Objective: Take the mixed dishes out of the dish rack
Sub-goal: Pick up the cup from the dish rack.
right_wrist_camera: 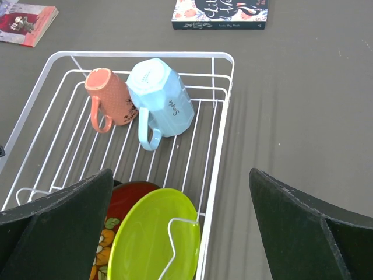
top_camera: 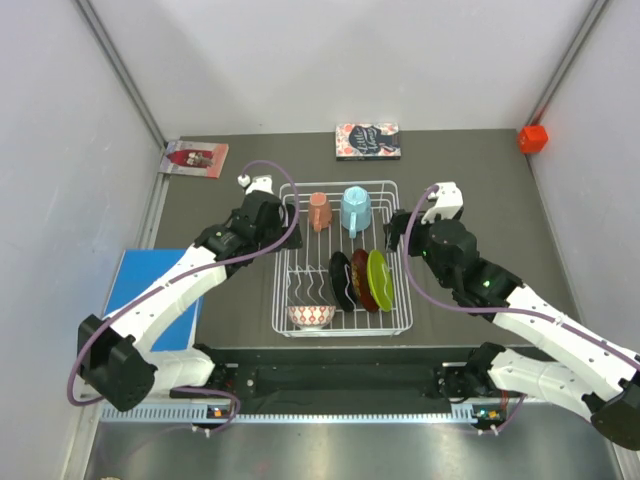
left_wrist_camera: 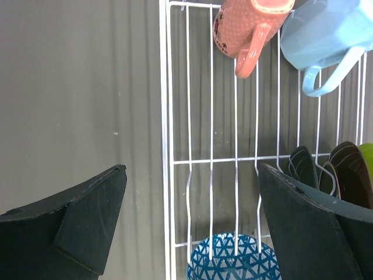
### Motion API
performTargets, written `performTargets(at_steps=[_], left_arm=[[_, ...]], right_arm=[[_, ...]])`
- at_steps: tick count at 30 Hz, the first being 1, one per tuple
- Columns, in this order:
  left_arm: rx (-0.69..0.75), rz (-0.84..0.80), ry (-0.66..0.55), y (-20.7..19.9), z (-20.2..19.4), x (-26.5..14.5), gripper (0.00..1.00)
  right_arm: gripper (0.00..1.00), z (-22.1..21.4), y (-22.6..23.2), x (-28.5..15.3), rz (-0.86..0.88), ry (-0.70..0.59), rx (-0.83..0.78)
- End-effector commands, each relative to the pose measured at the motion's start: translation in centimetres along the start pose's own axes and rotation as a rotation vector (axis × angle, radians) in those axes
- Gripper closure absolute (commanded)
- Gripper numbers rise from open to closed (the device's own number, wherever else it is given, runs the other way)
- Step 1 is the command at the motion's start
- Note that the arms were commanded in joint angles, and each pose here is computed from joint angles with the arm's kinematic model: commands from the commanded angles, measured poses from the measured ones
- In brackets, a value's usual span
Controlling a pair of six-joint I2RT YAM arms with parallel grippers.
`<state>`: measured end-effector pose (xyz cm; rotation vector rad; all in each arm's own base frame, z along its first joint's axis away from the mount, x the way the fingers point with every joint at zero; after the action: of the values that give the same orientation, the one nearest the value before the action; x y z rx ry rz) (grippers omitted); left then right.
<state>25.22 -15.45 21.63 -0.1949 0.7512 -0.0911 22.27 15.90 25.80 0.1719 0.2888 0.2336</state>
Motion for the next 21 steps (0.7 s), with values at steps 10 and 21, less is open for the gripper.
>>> performTargets(at_steps=[10, 21], left_arm=[[0.153, 0.096, 0.0, -3.4, 5.9, 4.7, 0.07], [0.196, 0.017, 0.153, -5.9, 4.0, 10.0, 0.06]], right_arm=[[0.0, -0.4, 0.0, -0.1, -0.004, 0.007, 0.009], [0.0, -0.6, -0.6, -0.7, -0.012, 0.012, -0.007]])
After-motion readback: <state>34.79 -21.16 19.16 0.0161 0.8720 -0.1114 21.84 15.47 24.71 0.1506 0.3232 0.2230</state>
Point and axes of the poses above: each gripper's point midway between its finger pads, its own x axis out along the fingers, its own y axis along the line the jaws close on, z = x × y, the point moved 6 cm from there along -x, back along the fingers, and after that the axes turned 1 degree about x, right-handed, at the moved point
